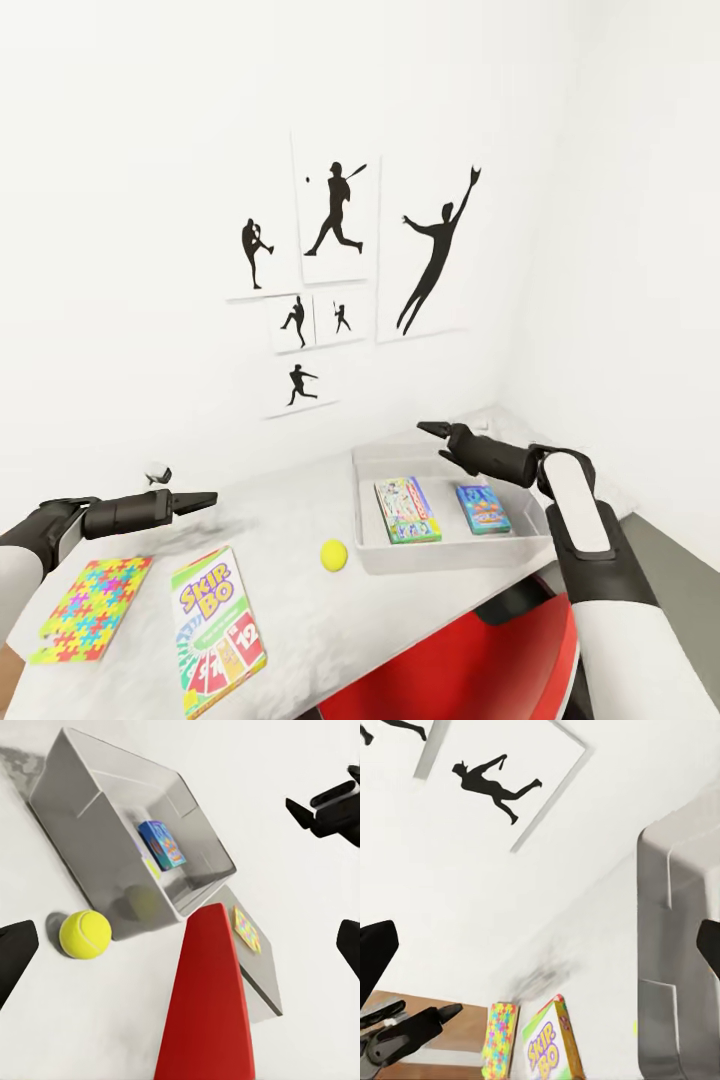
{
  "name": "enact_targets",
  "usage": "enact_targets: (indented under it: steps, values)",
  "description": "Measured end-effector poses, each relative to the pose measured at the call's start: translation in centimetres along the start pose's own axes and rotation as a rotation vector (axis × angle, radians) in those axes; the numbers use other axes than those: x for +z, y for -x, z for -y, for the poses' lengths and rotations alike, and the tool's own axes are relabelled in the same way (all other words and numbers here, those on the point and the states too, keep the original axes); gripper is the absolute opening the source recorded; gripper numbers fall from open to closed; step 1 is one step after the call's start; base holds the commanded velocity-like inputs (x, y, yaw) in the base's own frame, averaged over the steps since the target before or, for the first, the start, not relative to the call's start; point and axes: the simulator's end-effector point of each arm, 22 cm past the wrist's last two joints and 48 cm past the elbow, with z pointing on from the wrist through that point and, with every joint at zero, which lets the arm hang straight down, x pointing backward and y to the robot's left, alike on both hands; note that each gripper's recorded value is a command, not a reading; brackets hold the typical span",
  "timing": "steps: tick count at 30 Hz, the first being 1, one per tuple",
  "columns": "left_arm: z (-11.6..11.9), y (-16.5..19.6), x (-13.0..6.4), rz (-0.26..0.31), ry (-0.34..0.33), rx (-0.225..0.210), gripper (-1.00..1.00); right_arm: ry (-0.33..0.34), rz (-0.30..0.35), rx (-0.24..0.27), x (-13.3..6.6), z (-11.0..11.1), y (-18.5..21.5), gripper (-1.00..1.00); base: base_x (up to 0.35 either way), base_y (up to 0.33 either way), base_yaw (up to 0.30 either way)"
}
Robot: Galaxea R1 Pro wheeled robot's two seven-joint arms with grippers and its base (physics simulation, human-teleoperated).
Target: Put all the toys in the child's room - the three board games (two on the bed and one on the table), the two jigsaw puzzles on the table, and the tennis ball on the table - inside the toy box on the table in the child's room.
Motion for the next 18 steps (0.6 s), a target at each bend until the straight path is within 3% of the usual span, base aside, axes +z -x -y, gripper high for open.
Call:
enact_targets:
  steps: [5, 18]
  values:
    - [0.4, 0.2, -0.1, 0.003, -0.001, 0.007, 1.00, 0.060, -0.020, -0.008, -0.8, -1.1, -3.0, 1.00, 0.000, 0.000, 0.029]
    - [1.4, 0.7, -0.1, 0.010, -0.010, 0.027, 1.00, 0.127, -0.050, -0.004, -3.5, -1.7, -8.7, 1.00, 0.000, 0.000, 0.059]
